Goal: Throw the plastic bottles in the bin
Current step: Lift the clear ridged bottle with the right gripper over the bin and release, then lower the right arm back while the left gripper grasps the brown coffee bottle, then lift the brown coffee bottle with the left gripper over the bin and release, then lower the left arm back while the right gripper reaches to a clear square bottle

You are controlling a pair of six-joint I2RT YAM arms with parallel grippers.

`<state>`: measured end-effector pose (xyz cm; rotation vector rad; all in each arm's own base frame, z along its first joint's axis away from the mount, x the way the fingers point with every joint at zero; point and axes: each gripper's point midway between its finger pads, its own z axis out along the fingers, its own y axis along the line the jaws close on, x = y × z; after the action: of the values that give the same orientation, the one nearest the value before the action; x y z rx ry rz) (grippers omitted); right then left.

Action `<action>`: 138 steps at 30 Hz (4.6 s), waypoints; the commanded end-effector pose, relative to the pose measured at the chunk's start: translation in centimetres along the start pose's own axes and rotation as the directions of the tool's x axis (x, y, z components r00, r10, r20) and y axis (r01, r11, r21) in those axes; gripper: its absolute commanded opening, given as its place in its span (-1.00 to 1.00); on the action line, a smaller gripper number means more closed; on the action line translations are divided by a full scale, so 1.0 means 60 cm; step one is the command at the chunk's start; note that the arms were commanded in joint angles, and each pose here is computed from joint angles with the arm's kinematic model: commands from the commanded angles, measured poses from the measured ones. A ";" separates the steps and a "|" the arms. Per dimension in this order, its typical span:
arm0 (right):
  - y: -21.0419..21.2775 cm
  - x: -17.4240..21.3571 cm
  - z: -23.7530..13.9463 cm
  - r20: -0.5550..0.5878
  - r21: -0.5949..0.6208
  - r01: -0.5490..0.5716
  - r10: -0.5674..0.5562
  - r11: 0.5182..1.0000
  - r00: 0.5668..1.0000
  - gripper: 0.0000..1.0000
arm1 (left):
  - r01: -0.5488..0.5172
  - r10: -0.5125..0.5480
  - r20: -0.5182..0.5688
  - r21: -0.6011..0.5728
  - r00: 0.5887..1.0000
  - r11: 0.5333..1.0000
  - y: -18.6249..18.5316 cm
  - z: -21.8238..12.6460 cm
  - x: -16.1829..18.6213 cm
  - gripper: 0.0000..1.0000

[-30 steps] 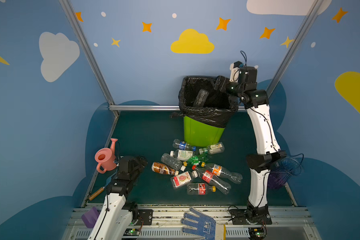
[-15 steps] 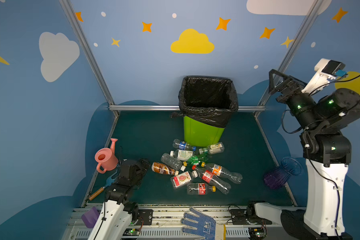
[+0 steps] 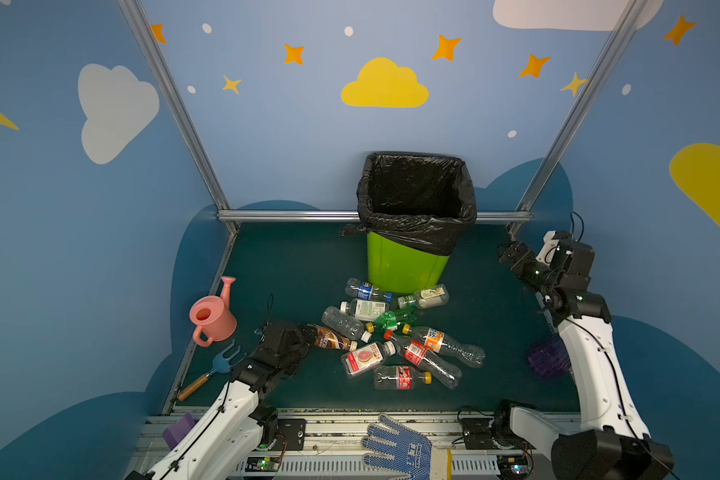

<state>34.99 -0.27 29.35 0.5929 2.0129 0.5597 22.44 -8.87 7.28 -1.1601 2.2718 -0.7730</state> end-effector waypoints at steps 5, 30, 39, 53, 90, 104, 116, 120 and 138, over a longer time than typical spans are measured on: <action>-0.052 0.064 -0.002 -0.039 0.031 -0.058 0.060 0.998 0.997 0.96 | -0.012 0.013 -0.011 0.049 1.000 0.999 -0.030 0.020 -0.001 0.87; -0.102 0.092 -0.011 -0.045 0.101 -0.126 0.131 0.987 0.990 0.96 | 0.011 -0.015 -0.104 -0.035 0.994 0.999 -0.021 0.081 0.019 0.61; -0.113 0.092 -0.019 -0.038 0.107 -0.136 0.141 0.985 0.989 0.96 | 0.046 -0.049 -0.075 -0.040 0.996 0.998 -0.016 0.087 0.013 0.36; -0.137 0.104 -0.022 -0.046 0.122 -0.165 0.172 0.979 0.984 0.96 | 0.111 -0.112 -0.030 -0.026 0.993 0.993 -0.007 0.088 0.002 0.10; -0.140 0.086 -0.010 -0.041 0.083 -0.200 0.204 0.976 0.978 0.96 | -0.254 0.129 0.387 0.289 0.913 0.923 -0.273 -0.223 -0.197 -0.16; -0.158 0.081 -0.005 -0.042 0.082 -0.220 0.224 0.972 0.974 0.96 | -0.712 0.002 0.856 0.429 0.517 0.556 -0.631 -0.668 -0.292 -0.13; -0.143 0.087 -0.007 -0.069 0.010 -0.261 0.261 0.965 0.963 0.95 | -0.688 0.487 0.508 0.647 0.710 0.328 -0.929 -0.271 -0.069 0.32; -0.142 0.078 -0.026 -0.031 0.015 -0.240 0.240 0.971 0.970 0.96 | -0.745 0.324 0.673 0.575 0.666 0.338 -0.942 -0.379 -0.134 0.87; -0.131 0.108 -0.024 -0.096 -0.032 -0.338 0.334 0.941 0.938 0.94 | -0.858 0.427 0.772 0.289 0.471 0.424 -0.775 -0.421 -0.164 1.00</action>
<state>29.59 -3.49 21.35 0.8917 1.9814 0.7902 31.75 -15.52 67.70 0.0394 1.2248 -0.7658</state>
